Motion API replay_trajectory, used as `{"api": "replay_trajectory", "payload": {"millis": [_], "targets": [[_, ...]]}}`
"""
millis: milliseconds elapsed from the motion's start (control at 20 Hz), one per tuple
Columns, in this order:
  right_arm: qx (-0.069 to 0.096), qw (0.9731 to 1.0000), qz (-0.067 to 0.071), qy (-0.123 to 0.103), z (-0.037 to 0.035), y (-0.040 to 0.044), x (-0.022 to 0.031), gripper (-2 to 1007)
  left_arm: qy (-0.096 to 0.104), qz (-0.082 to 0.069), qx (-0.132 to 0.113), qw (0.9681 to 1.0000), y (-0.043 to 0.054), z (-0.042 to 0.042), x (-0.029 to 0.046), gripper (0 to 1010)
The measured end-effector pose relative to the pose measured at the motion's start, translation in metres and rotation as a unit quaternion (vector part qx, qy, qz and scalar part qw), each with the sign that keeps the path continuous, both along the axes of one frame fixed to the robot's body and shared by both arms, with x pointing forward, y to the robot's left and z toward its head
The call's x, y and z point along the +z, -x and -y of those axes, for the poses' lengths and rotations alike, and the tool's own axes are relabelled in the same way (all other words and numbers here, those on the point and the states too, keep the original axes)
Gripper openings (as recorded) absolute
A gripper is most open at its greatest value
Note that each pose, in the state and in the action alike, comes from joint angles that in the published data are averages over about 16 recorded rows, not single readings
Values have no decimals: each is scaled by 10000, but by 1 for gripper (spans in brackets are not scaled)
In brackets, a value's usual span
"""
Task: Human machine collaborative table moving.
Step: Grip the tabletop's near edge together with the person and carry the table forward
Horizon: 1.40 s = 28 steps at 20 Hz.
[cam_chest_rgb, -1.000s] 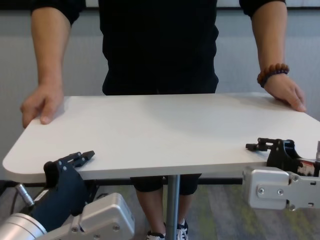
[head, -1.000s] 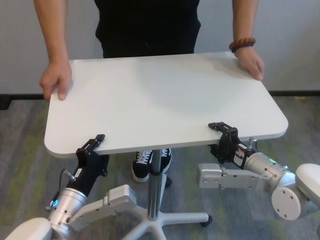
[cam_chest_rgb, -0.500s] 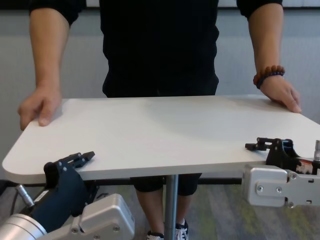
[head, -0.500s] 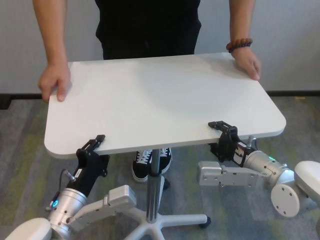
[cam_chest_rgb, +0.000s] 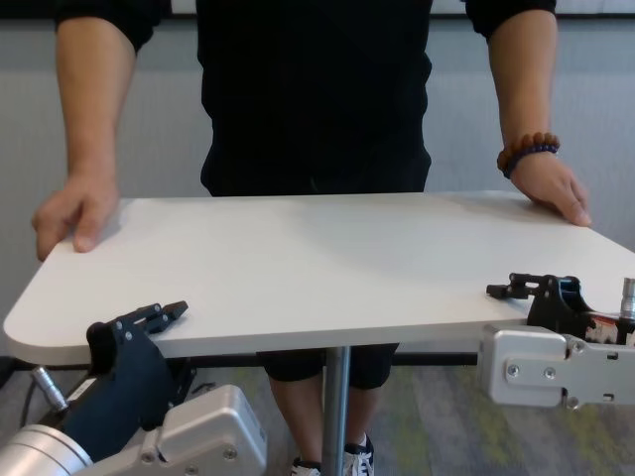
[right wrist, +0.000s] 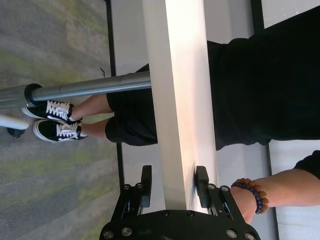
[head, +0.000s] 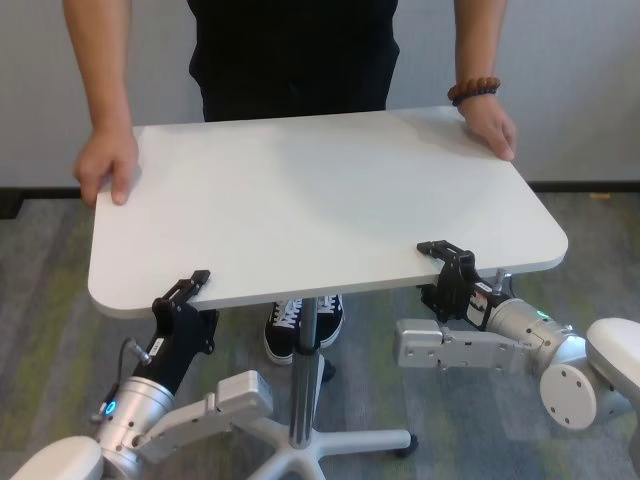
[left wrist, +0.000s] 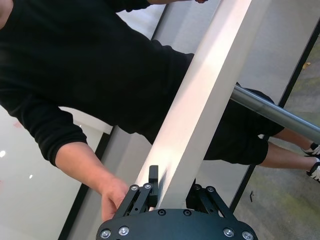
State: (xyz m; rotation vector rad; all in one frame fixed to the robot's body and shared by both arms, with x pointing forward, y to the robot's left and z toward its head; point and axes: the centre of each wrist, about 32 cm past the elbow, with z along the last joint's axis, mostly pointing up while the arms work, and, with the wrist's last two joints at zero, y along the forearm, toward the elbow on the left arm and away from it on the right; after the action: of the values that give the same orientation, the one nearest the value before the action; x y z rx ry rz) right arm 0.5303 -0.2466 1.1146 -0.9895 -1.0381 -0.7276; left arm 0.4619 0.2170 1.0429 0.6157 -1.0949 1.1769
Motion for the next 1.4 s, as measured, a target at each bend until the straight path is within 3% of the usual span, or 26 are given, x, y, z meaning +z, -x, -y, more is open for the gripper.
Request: {"api": "replay_trajectory", "payload": {"millis": [1400], "targets": [[-14,9998,-41,215,-17,-78,56,527,3,4,-2,10000,-2,1,3,292]]}}
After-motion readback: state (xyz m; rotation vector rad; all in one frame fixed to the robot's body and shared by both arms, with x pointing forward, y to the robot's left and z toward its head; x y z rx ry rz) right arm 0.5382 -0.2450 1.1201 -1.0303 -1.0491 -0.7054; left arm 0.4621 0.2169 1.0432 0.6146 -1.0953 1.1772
